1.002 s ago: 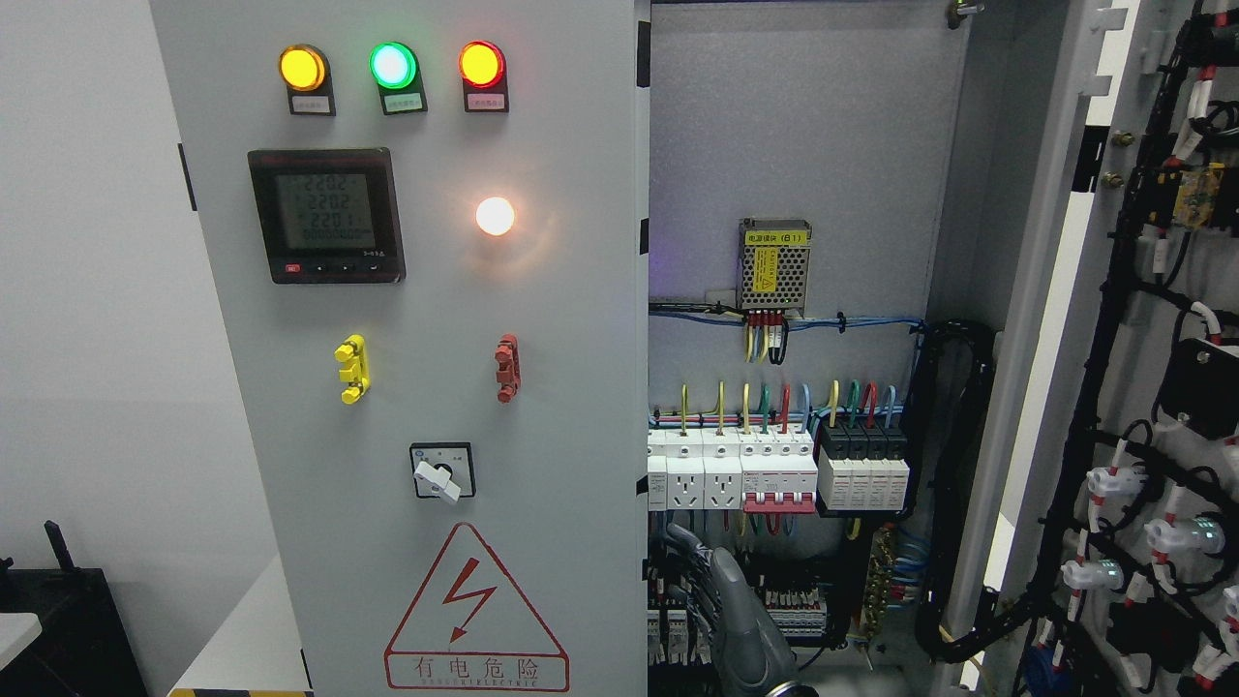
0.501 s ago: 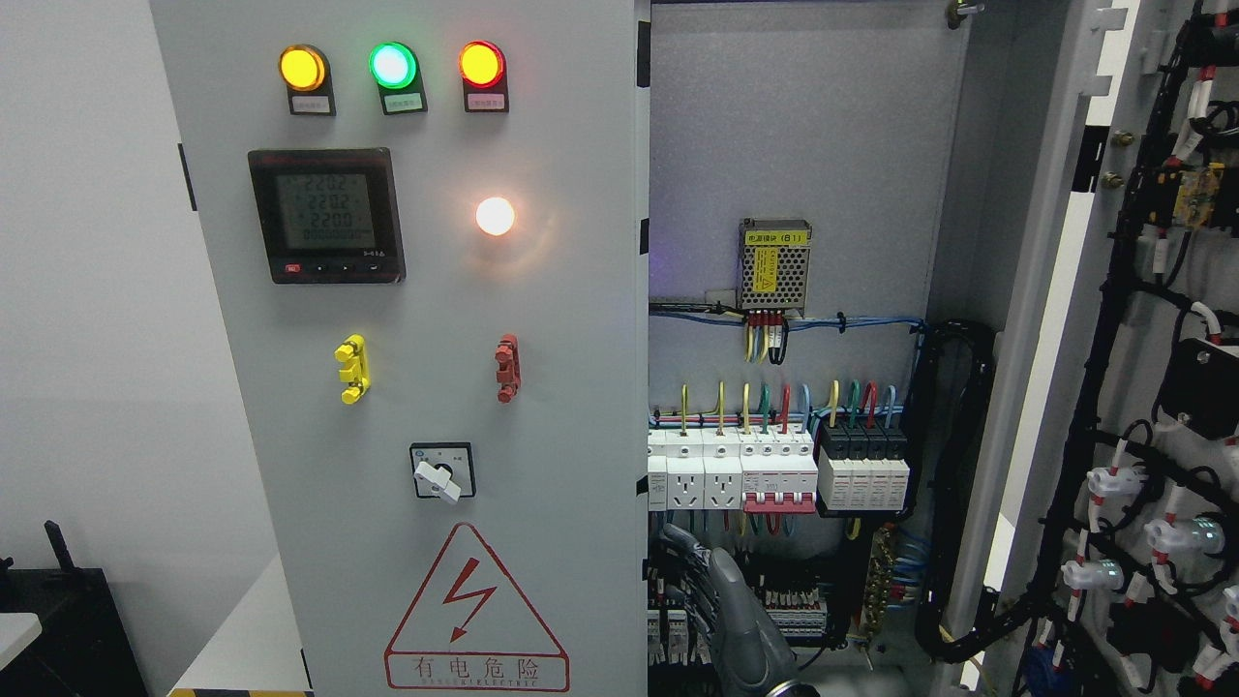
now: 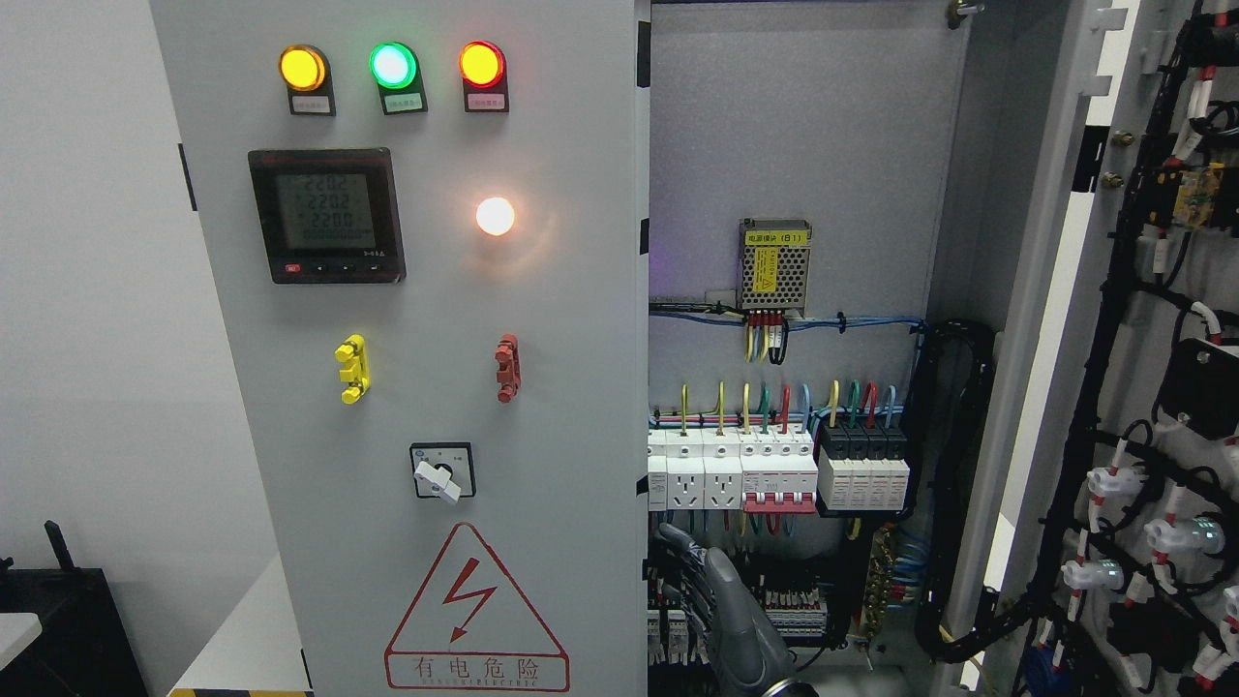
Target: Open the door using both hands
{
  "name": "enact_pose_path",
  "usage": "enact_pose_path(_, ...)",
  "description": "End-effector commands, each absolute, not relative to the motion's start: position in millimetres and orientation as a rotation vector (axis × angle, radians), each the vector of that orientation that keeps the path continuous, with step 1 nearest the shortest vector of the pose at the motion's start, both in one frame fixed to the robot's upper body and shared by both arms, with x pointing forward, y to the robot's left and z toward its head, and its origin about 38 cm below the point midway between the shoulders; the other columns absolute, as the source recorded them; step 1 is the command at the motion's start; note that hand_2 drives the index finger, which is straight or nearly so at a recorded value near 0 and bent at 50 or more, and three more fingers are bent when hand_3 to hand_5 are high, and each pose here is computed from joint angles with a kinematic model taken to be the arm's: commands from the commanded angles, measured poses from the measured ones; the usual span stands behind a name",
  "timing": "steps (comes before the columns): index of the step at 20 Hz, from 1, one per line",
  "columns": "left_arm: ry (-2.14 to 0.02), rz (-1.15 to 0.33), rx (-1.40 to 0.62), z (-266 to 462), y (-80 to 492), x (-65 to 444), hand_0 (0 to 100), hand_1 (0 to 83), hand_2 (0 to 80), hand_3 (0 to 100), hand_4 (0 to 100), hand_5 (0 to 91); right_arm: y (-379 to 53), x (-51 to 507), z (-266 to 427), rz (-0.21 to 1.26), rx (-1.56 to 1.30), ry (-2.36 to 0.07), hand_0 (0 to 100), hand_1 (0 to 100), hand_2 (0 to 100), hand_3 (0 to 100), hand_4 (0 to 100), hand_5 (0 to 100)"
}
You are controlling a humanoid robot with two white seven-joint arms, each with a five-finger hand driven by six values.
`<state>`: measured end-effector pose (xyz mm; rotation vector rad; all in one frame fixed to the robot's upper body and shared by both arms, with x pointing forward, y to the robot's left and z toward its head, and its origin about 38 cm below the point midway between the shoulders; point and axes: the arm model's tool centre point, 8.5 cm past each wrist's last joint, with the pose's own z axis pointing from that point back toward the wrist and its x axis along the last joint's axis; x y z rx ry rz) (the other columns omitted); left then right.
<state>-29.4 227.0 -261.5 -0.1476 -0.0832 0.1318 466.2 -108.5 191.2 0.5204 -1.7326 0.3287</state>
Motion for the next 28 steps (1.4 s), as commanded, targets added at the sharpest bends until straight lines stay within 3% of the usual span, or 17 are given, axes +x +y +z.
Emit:
enact_pose_path(1,-0.083,0.131,-0.146,-261.4,227.6,-29.4,0,0.0,0.0,0,3,0.0,-105.4,465.2,192.8,0.343,0.539,-1.733,0,0,0,0,0,0)
enact_pose_path(28,-0.083,0.132,-0.148,-261.5,226.6,-29.4,0,0.0,0.0,0,3,0.0,-104.8,474.3,198.4,0.356,0.575,-1.712,0,0,0,0,0,0)
